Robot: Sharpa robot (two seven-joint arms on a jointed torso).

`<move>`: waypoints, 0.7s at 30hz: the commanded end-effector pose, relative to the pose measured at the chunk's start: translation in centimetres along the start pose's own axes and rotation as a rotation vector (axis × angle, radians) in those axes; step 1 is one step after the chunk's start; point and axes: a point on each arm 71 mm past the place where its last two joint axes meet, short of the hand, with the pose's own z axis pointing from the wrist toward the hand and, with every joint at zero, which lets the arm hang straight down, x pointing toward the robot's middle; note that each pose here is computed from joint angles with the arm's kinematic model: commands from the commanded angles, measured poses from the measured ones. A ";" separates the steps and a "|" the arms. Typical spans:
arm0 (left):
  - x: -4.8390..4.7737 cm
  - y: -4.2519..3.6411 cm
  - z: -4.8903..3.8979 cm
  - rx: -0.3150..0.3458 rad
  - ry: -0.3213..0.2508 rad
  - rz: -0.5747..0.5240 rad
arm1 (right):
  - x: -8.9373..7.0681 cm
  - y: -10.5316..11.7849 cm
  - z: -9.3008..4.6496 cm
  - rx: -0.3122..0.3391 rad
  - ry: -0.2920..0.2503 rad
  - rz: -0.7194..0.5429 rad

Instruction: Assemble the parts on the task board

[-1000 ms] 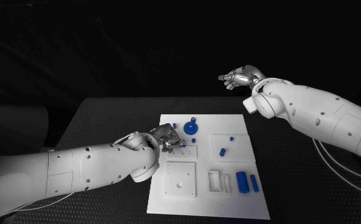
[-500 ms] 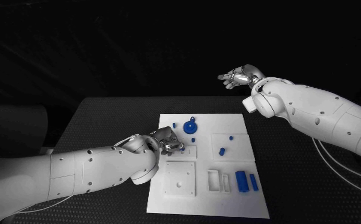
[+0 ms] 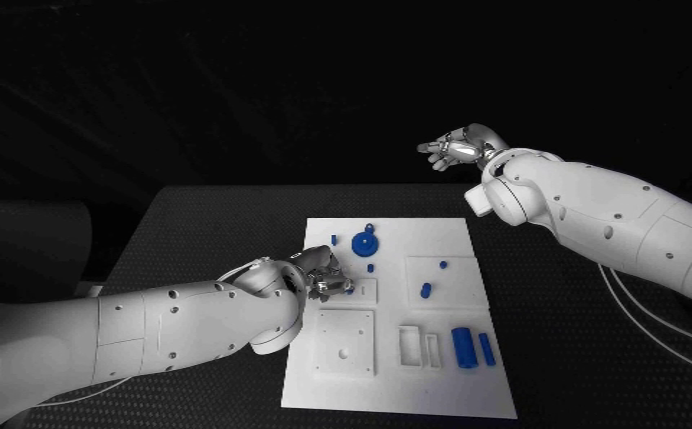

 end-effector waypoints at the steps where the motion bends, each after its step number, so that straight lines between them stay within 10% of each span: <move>1: 0.26 -0.12 0.01 0.004 0.021 0.021 | 0.2 0.1 0.0 -0.007 0.015 0.002; 21: 0.28 0.01 0.28 -0.013 0.026 0.030 | 0.3 0.2 0.0 -0.009 0.019 0.005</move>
